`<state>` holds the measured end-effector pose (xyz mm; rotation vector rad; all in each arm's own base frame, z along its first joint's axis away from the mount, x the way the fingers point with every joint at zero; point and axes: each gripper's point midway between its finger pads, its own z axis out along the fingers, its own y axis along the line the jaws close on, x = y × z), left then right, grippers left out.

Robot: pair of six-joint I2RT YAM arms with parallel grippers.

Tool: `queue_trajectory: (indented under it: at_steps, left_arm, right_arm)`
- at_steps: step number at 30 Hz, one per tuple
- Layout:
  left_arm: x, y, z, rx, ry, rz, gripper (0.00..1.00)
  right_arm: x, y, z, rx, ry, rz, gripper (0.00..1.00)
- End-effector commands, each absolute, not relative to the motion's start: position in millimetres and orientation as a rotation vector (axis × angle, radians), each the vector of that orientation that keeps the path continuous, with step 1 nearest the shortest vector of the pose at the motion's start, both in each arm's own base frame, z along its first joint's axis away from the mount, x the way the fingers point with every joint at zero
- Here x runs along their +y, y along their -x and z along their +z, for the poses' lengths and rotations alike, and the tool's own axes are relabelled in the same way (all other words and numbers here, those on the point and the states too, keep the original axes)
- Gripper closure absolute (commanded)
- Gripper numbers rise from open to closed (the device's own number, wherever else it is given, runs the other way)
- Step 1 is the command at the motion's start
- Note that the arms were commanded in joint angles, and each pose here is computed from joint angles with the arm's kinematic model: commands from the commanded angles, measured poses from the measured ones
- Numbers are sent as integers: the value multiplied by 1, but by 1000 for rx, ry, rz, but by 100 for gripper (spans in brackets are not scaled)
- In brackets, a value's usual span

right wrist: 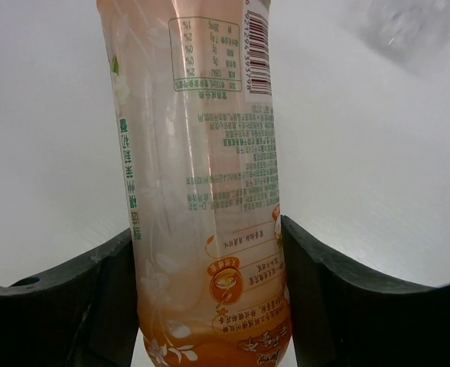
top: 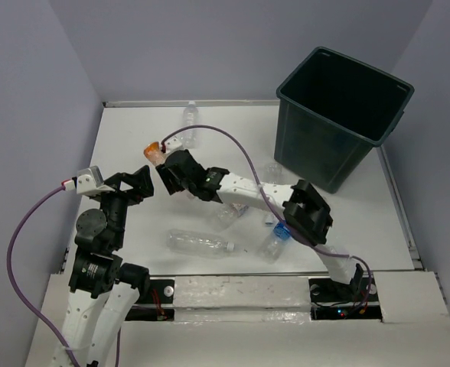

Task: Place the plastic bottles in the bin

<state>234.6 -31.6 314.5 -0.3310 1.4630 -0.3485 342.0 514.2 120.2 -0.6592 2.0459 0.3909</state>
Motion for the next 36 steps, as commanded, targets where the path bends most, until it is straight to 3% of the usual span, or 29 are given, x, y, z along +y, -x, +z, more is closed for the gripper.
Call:
queue_trajectory:
  at_steps: [1, 8, 11, 16, 19, 22, 25, 26, 32, 34, 36]
  left_arm:
    - [-28, -232, 338, 1400, 342, -357, 1]
    - [-31, -237, 334, 1419, 336, -357, 1]
    - [-33, -242, 329, 1445, 343, -353, 1]
    - [-42, -258, 319, 1514, 338, -370, 1]
    - [-57, -274, 313, 1579, 301, -397, 1]
    - [-70, -295, 305, 1667, 268, -405, 1]
    - [-84, -320, 293, 1761, 253, -418, 1]
    - [-86, -328, 291, 1772, 265, -426, 1]
    - [-110, -393, 241, 1951, 279, -413, 1]
    - [-114, -415, 248, 1956, 248, -376, 1]
    - [-118, -438, 213, 2063, 212, -303, 1]
  right_arm:
    - [475, -360, 312, 1687, 457, 453, 58]
    - [311, -400, 456, 1475, 229, 254, 59]
    - [220, -427, 498, 1410, 95, 103, 61]
    - [87, -449, 521, 1370, -85, -90, 61]
    - [54, -452, 509, 1387, -136, -84, 60]
    - [27, -459, 493, 1412, -166, -67, 48]
    - [1, -463, 471, 1452, -243, -79, 18]
    - [-1, -463, 461, 1487, -259, -59, 2]
    - [10, -439, 466, 1482, -225, 58, 0]
    - [17, -429, 471, 1469, -207, 106, 0]
    - [31, -412, 477, 1454, -173, 197, 0]
